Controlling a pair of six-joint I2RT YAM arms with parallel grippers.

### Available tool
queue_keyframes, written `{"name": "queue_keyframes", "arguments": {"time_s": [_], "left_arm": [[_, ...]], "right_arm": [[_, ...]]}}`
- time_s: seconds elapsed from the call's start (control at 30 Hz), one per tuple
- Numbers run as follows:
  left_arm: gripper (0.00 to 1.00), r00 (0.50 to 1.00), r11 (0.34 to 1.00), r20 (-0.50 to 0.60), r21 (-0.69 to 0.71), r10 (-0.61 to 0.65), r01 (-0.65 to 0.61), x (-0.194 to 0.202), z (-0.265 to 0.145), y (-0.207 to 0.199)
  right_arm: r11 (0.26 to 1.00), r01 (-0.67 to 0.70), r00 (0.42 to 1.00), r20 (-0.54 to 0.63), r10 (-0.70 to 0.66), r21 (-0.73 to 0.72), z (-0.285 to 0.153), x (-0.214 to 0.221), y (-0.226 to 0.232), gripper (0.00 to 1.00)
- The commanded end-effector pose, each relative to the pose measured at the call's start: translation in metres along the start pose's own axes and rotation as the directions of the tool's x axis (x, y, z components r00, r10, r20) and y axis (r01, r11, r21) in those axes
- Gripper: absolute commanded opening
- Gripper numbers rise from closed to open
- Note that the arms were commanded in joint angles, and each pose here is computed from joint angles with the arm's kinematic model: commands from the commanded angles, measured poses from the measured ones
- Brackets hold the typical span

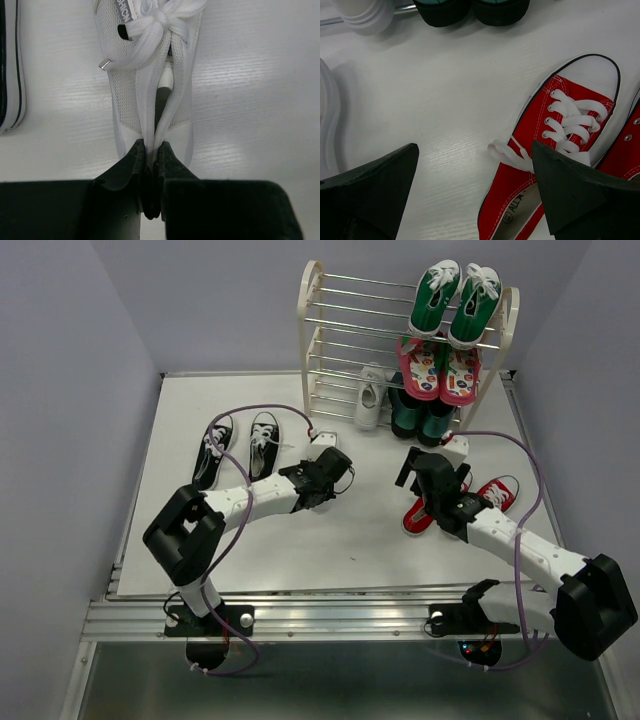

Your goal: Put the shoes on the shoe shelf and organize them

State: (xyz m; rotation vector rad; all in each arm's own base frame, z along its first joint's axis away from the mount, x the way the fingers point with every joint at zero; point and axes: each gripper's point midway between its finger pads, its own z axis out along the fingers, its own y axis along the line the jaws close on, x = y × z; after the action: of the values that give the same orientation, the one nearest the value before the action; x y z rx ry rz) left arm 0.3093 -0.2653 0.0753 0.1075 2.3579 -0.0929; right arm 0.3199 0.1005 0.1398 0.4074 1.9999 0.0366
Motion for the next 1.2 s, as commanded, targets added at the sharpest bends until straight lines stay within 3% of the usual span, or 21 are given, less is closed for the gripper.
{"name": "queue_keyframes", "arguments": {"time_s": [0.0,1.17], "left_arm": [[0.00,0.971,0.998,0.240,0.070,-0.017,0.000,-0.071,-0.034,-0.008],[0.00,0.943,0.995,0.328,0.056,0.063,-0.085,-0.199,0.033,-0.012]], "right_arm": [[1.000,0.015,1.000,0.020,-0.015,0.005,0.001,-0.007,0.001,1.00],[0.997,0.064,0.997,0.047,-0.066,0.033,0.002,-0.017,-0.002,1.00]]}}
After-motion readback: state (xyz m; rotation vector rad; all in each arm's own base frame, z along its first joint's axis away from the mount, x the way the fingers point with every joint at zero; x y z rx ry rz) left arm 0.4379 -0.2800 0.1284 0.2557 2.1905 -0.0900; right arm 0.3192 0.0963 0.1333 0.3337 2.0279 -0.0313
